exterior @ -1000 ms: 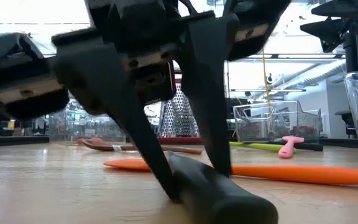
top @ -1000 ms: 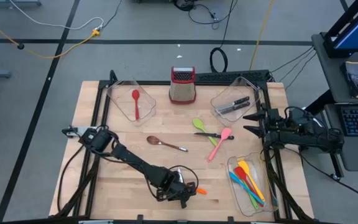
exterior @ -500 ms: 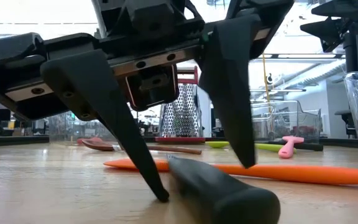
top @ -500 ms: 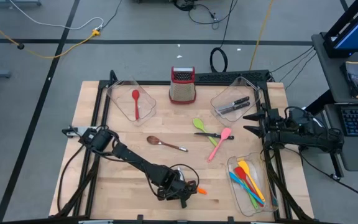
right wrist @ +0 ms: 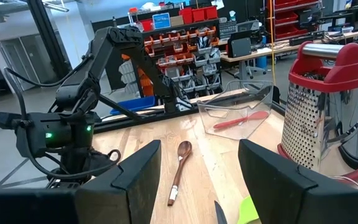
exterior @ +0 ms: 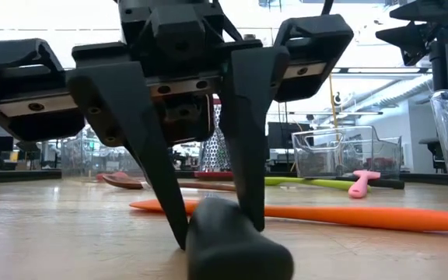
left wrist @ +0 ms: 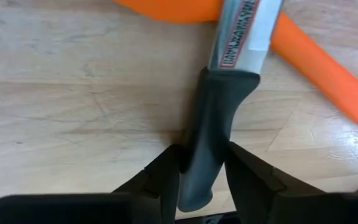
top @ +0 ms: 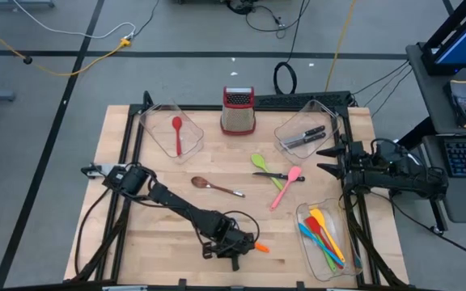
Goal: Pick & Place Kitchen Items
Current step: Put the silver kitchen knife into the top right transparent bin
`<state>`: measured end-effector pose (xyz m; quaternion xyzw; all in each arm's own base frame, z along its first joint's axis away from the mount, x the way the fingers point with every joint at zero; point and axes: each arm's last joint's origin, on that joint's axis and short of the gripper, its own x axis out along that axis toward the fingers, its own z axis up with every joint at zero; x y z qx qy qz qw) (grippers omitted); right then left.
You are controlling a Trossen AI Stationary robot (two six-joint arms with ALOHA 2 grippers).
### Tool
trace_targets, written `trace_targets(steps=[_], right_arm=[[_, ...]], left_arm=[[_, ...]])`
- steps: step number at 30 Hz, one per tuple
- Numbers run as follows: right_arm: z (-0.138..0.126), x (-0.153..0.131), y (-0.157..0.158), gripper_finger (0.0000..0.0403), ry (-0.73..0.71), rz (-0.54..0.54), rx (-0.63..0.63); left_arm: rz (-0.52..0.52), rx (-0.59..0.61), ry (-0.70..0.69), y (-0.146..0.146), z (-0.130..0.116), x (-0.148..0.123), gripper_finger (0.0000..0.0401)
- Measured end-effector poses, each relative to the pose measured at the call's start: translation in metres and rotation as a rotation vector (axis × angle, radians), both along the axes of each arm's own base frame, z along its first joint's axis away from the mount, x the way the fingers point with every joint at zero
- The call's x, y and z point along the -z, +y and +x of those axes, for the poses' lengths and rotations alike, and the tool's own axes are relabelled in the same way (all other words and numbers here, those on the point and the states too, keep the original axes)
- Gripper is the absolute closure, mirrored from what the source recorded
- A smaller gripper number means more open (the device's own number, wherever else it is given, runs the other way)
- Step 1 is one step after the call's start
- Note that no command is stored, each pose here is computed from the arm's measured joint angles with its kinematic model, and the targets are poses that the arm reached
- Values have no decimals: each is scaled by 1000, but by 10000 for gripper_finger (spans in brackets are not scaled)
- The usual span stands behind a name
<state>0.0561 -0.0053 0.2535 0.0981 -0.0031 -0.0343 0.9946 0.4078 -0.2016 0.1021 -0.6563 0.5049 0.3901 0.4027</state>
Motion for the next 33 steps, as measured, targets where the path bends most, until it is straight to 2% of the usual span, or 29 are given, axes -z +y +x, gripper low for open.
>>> trace_targets(steps=[12, 18, 33], right_arm=[[0, 0, 0, 193, 4, -7, 0], [0, 0, 0, 193, 5, -11, 0], [0, 1, 0, 193, 7, -28, 0]], left_arm=[[25, -7, 11, 0, -2, 0, 292], [37, -18, 6, 0, -2, 0, 317], [76, 7, -21, -14, -6, -5, 318]])
